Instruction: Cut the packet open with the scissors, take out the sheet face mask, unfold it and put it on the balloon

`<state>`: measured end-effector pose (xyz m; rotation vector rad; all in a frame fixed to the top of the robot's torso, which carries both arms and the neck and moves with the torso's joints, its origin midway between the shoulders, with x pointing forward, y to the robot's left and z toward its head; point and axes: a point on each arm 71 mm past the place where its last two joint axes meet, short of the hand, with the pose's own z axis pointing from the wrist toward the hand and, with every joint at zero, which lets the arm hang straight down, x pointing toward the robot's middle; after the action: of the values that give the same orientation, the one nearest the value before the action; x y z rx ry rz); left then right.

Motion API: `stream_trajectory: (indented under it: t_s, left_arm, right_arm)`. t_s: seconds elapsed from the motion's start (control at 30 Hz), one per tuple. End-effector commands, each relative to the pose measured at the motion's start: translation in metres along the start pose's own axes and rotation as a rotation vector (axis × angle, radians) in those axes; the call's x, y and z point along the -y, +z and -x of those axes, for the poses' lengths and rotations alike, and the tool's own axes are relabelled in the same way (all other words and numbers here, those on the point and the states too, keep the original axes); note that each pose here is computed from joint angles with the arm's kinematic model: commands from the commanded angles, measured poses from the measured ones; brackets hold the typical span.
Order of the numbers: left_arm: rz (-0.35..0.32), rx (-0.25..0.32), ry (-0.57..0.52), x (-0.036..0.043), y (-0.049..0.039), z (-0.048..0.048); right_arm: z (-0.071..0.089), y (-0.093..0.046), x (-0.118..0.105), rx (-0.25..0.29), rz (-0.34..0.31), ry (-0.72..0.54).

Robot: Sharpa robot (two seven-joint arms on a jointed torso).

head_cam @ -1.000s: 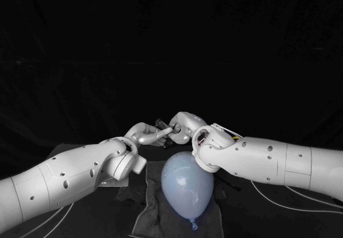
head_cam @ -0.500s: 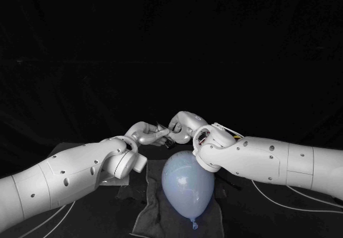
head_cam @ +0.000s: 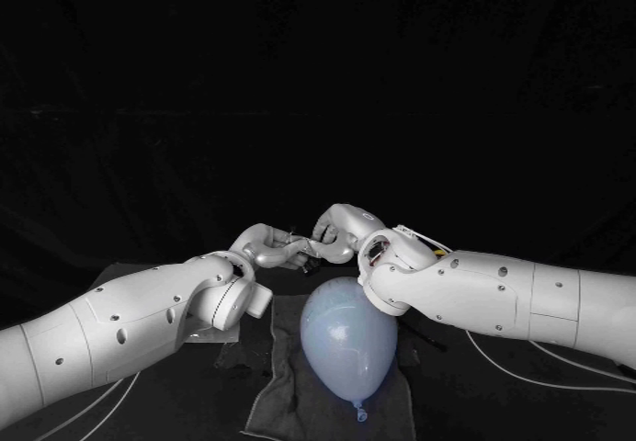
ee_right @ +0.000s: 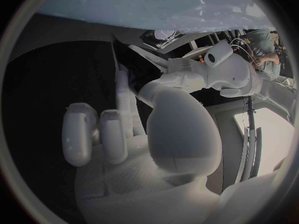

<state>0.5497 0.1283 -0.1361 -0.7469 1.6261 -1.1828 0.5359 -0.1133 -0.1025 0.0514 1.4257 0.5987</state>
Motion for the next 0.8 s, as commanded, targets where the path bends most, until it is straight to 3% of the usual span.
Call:
stream_trajectory:
  t_s: [0.03,0.33,0.8]
  left_arm:
    - [-0.017,0.009,-0.014,0.0027,-0.0008,0.0009]
    - [-0.004,-0.017,-0.012,0.0022,-0.0017,-0.0016]
    - [0.002,0.024,0.001,0.0007,-0.0014,0.0039]
  right_arm:
    - [0.002,0.002,0.007,0.017,-0.019,-0.016]
    - [0.012,0.005,0.019,0.109,-0.047,-0.029]
    - [0.013,0.004,0.025,0.08,-0.057,0.0]
